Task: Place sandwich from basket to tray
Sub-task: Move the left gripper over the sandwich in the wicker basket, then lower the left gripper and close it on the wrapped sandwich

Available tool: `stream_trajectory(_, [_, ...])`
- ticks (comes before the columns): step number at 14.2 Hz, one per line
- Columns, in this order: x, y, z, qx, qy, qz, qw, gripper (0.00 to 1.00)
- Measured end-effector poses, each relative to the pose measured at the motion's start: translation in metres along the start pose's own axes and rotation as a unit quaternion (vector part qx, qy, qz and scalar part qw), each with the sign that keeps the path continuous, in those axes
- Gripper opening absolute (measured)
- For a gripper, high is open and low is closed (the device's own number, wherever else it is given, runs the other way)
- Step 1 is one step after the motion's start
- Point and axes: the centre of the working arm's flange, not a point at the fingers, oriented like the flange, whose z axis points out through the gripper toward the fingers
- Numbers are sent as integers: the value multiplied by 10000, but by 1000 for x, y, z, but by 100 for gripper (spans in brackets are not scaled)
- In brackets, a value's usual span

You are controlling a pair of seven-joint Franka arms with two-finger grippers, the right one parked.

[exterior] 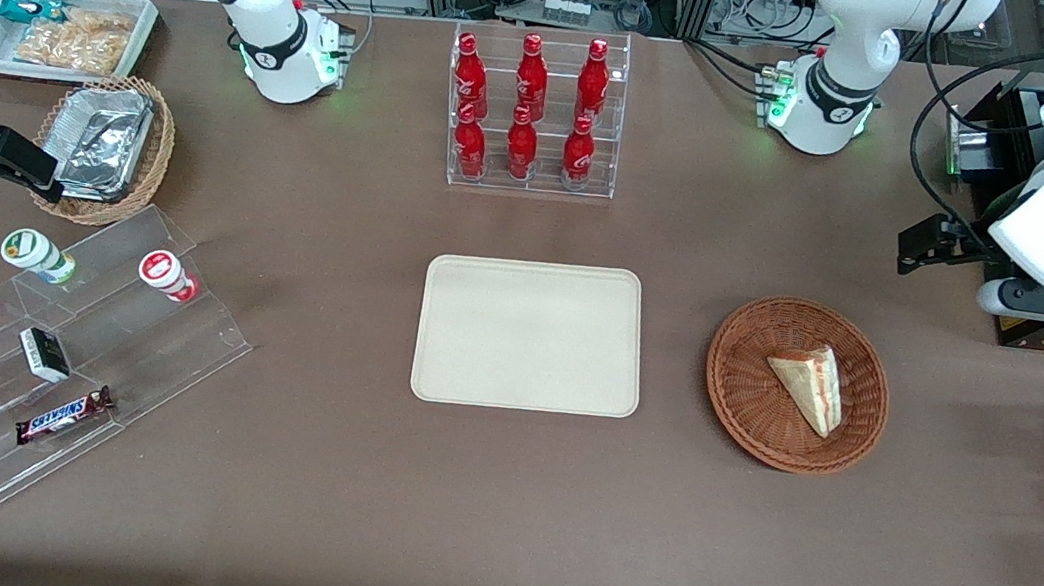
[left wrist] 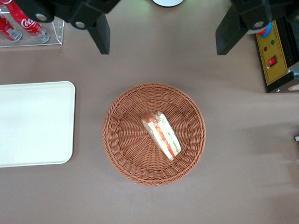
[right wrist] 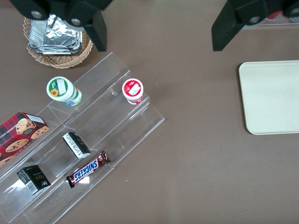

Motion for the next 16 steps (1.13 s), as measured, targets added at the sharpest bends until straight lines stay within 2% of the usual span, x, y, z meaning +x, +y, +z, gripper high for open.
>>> stream_trajectory(3, [6, -1, 10, -6, -70, 94, 9999, 100])
stream_trajectory(4, [9, -1, 18, -6, -153, 95, 9998, 100])
stream_trajectory(7, [20, -6, 66, 74, -560, 96, 9984, 100])
stream_trajectory(9, [31, -10, 107, 194, -617, 119, 9978, 100])
stream_trajectory(12, [36, -10, 166, 213, -422, 162, 9988, 100])
stream_trajectory(14, [33, -11, 201, 192, -206, 178, 9994, 100])
stream_trajectory(16, [29, -16, 234, 157, 91, 144, 9997, 100])
